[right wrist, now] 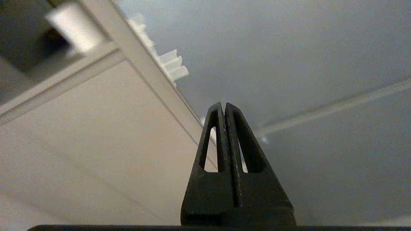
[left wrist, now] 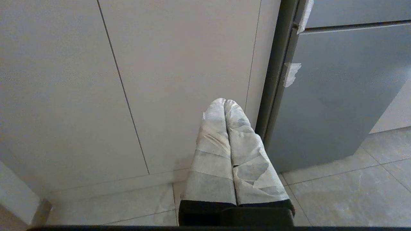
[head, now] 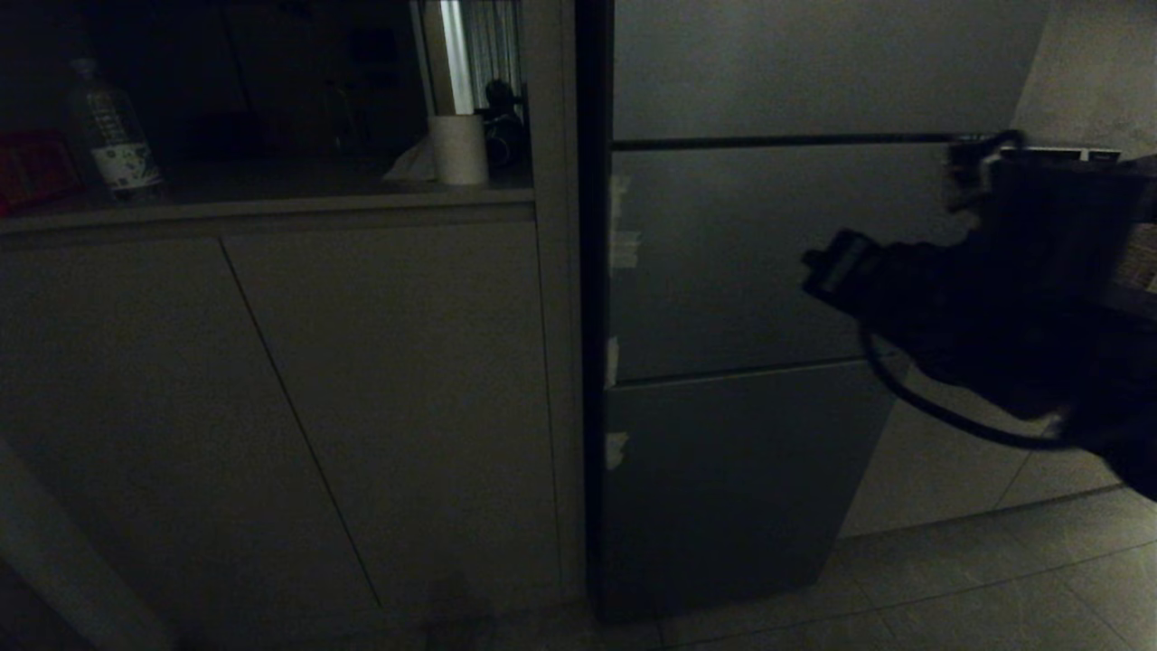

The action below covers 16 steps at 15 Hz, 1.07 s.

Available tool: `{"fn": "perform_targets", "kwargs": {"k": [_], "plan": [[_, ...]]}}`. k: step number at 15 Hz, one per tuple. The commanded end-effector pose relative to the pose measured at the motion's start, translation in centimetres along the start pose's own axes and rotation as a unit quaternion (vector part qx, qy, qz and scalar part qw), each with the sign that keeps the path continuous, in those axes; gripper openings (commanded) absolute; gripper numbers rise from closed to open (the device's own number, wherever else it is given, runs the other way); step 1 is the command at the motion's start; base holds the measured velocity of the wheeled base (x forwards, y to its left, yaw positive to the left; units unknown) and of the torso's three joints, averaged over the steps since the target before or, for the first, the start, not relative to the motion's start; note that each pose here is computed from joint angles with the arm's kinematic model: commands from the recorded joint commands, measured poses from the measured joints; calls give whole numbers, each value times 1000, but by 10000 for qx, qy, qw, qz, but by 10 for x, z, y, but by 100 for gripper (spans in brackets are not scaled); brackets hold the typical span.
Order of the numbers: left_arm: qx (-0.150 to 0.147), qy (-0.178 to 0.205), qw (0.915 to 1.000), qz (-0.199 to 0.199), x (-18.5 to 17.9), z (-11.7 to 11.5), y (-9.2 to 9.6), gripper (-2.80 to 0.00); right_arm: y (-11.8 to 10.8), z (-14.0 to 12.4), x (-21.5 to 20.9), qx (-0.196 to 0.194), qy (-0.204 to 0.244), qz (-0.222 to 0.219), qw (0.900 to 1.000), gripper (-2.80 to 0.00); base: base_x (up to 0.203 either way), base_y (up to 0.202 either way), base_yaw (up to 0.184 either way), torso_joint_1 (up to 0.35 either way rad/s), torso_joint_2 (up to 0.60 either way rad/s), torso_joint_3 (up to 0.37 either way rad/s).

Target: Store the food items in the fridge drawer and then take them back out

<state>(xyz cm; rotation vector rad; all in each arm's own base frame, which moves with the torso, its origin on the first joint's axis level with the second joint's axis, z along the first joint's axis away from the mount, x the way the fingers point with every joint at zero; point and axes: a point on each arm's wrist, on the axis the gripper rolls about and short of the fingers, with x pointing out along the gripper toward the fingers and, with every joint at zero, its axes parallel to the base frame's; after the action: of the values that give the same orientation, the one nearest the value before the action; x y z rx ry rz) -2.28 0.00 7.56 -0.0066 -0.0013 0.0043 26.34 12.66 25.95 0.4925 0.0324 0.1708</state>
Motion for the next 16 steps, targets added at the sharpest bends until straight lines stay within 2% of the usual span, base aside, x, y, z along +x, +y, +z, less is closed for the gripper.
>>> {"fn": "perform_targets", "kwargs": {"k": [1,2,3,5,6,7,8,10,11,12,14,15,16], "plan": [[2,-1,10000,1,0,0,0,-280,-24,38,-127,195,-738,385,9963,-280,0,0,0,0,0,0],[2,-1,10000,1,0,0,0,-280,-39,33,-159,191,-895,316,9953,-280,0,0,0,0,0,0],[-5,-1,10000,1,0,0,0,-280,-59,21,-184,132,-980,62,9951,-280,0,0,0,0,0,0],[2,-1,10000,1,0,0,0,-280,-96,-11,-219,-130,-997,-790,9918,-280,0,0,0,0,0,0],[-1,-1,10000,1,0,0,0,-280,-107,-22,-234,-348,-1060,-1020,9885,-280,0,0,0,0,0,0],[-4,-1,10000,1,0,0,0,-280,-116,-36,-248,-756,-1027,-1163,9850,-280,0,0,0,0,0,0],[-1,-1,10000,1,0,0,0,-280,-124,-49,-259,-1223,-934,-1207,9807,-280,0,0,0,0,0,0],[1,-1,10000,1,0,0,0,-280,-135,-71,-277,-1879,-732,-871,9756,-280,0,0,0,0,0,0],[2,-1,10000,1,0,0,0,-280,-138,-80,-281,-2027,-534,-627,9758,-280,0,0,0,0,0,0],[2,-1,10000,1,0,0,0,-280,-143,-92,-281,-2183,-89,-364,9752,-280,0,0,0,0,0,0],[2,-1,10000,1,0,0,0,-280,-148,-104,-281,-2300,567,-223,9713,-280,0,0,0,0,0,0],[2,-1,10000,1,0,0,0,-280,-151,-112,-283,-2391,1041,-233,9651,-280,0,0,0,0,0,0],[2,-1,10000,1,0,0,0,-280,-154,-118,-286,-2565,1491,-272,9546,-280,0,0,0,0,0,0]]}}
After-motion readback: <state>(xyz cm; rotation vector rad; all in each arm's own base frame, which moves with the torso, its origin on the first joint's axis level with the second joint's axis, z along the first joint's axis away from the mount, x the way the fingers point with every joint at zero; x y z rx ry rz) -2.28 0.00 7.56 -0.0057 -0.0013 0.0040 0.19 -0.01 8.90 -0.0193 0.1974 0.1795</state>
